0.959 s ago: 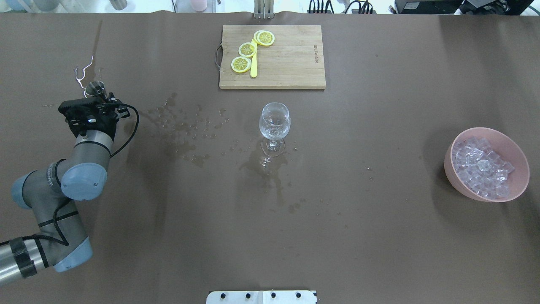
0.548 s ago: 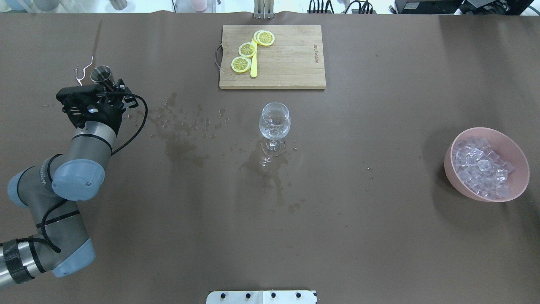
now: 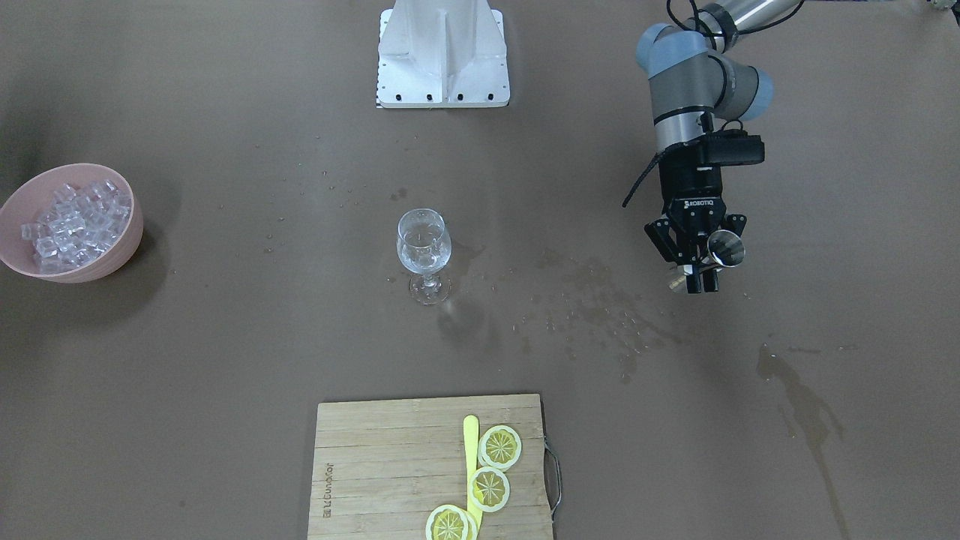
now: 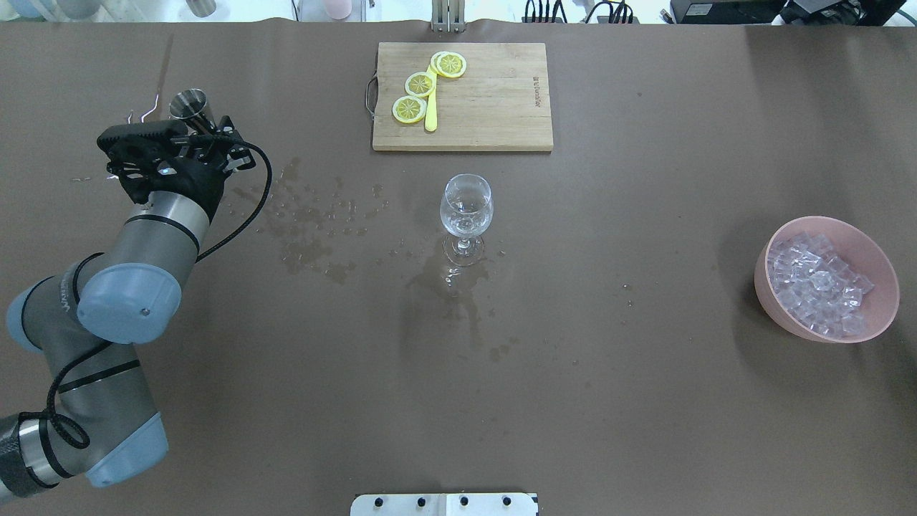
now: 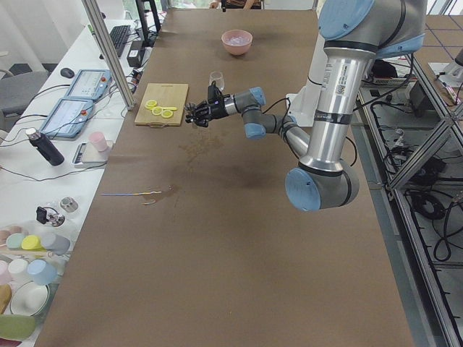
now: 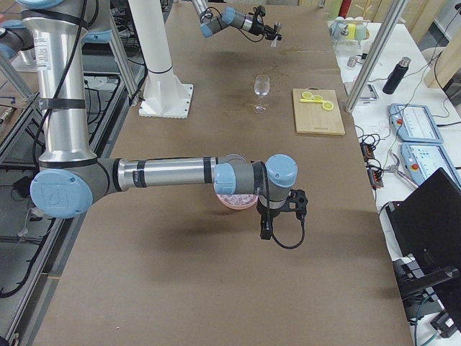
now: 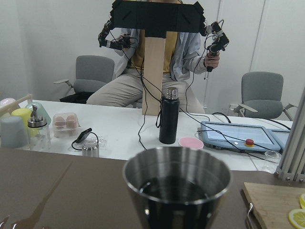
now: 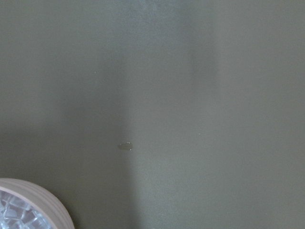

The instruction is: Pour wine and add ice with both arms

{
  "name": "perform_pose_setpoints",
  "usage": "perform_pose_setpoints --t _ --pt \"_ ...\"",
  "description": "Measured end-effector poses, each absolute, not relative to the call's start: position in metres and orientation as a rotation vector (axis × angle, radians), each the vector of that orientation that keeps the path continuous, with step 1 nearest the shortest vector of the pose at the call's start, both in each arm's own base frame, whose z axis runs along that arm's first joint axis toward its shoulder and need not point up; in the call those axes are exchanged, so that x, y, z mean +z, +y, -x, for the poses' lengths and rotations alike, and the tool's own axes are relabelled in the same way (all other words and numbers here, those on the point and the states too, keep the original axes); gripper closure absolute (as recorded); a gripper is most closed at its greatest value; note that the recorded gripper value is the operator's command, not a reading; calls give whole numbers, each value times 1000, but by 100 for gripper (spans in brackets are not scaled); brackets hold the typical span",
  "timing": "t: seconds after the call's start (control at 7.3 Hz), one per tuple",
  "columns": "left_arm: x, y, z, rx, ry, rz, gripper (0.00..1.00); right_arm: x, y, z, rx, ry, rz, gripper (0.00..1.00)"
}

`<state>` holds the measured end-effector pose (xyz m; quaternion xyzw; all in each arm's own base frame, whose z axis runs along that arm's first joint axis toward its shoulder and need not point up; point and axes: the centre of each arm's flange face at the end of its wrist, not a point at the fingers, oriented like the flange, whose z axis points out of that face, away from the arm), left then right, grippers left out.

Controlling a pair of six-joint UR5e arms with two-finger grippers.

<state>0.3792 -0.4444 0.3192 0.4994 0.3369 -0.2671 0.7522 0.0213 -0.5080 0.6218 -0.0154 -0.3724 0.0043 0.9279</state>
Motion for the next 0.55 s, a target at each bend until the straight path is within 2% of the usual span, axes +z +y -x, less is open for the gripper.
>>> perform_pose_setpoints --t 0.27,0.55 --pt "301 -438 -379 -557 778 -1066 100 625 -508 -21 11 -763 38 0" --pt "276 -427 -379 -397 767 -1048 100 626 -508 -21 11 -763 41 0"
